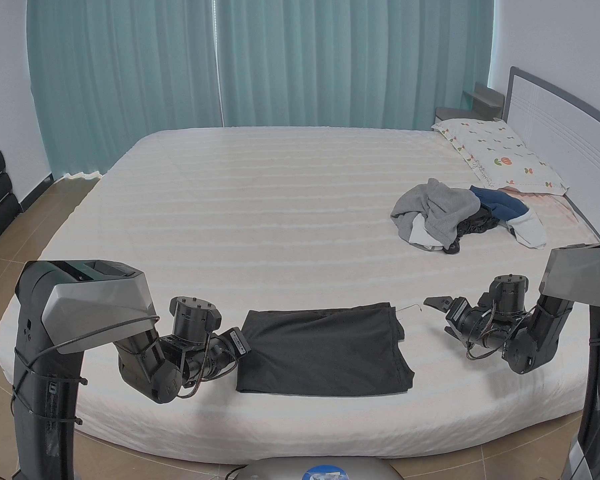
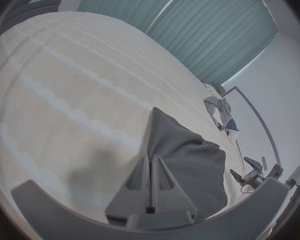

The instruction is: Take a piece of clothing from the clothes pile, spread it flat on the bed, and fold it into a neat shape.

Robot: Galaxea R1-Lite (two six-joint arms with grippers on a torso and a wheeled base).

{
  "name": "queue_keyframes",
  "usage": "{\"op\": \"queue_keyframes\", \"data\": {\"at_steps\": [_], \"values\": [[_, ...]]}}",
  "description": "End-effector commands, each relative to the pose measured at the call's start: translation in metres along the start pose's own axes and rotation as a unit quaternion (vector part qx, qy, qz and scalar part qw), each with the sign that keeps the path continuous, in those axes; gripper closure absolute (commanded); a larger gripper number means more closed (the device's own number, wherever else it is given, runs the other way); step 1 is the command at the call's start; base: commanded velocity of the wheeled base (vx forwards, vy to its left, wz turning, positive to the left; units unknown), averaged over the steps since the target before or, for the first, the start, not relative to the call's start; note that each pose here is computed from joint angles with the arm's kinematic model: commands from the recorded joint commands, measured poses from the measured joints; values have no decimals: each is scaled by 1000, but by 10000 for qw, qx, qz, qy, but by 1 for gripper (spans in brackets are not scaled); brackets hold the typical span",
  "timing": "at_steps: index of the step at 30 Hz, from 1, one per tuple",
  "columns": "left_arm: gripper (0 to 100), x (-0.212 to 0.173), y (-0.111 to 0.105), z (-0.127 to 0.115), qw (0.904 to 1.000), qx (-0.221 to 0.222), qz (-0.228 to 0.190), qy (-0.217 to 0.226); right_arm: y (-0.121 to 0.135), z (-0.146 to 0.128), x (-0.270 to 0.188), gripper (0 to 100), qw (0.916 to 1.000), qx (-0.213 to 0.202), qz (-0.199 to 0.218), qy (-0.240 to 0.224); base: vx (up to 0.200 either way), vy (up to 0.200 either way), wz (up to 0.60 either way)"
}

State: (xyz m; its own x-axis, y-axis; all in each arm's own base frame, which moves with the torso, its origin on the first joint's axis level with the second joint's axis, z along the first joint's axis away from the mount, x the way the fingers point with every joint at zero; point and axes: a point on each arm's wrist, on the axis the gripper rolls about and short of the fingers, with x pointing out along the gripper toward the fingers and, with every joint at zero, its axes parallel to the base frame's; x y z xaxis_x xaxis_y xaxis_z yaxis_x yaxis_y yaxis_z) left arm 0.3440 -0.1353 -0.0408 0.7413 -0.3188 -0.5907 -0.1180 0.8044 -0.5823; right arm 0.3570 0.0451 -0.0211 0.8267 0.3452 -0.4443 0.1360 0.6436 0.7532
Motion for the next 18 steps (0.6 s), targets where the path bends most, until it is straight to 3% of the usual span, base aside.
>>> {"op": "queue_keyframes", "data": {"at_steps": [1, 7, 18], "values": [[100, 0, 0, 0, 10000, -14, 4, 6, 4, -4, 1, 0, 10000, -35, 48, 48, 0, 200, 0], [100, 0, 0, 0, 10000, -37, 9, 1, 11, -14, 3, 0, 9998, -92, 97, 172, 0, 200, 0], [100, 1, 1, -1, 9999, -33, 97, -55, 24, -31, 11, 0, 9997, -245, -63, -14, 0, 200, 0]]}}
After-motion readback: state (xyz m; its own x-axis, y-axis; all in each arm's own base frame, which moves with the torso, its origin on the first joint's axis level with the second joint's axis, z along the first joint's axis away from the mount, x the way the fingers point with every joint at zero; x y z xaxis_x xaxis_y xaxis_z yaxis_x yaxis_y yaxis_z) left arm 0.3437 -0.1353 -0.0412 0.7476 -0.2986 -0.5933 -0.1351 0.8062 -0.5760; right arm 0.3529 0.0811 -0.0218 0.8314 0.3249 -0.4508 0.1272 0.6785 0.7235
